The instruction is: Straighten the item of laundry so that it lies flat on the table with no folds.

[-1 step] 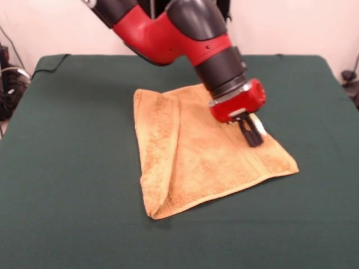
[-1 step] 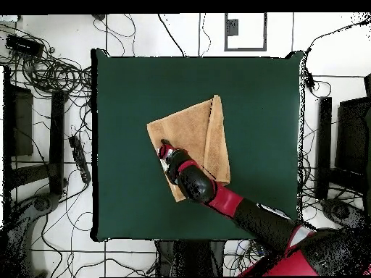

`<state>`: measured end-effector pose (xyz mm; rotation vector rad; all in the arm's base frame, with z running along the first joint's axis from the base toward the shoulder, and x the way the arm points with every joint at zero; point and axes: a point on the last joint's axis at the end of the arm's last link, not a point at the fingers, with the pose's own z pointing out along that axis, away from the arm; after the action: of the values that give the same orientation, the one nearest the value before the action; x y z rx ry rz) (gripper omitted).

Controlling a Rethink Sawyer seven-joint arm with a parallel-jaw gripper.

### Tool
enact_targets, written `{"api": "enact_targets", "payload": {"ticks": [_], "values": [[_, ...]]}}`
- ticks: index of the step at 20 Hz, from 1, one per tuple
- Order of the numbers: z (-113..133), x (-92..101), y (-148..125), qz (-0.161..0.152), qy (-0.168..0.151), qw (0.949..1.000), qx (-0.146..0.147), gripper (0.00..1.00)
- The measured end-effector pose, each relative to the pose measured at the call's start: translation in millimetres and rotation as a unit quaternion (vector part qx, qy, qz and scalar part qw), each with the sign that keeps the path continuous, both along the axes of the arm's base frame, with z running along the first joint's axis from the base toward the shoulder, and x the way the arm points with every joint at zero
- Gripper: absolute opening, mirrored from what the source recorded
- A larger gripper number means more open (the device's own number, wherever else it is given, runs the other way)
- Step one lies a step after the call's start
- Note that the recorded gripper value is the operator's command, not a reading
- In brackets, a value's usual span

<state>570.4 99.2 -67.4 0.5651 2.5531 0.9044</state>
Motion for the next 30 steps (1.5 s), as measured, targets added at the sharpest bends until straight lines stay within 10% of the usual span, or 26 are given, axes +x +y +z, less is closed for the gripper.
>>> {"api": "enact_targets", "payload": {"ticks": [16, 24, 30], "values": [[16, -2.5, 80, 0.006, 0.004, 0.9943, 0.106, 0.0], [14, -25.6, 39, 0.053, 0.056, 0.9969, 0.017, 0.0], [30, -56.7, -33, 0.099, 0.144, 0.9806, -0.089, 0.0]]}}
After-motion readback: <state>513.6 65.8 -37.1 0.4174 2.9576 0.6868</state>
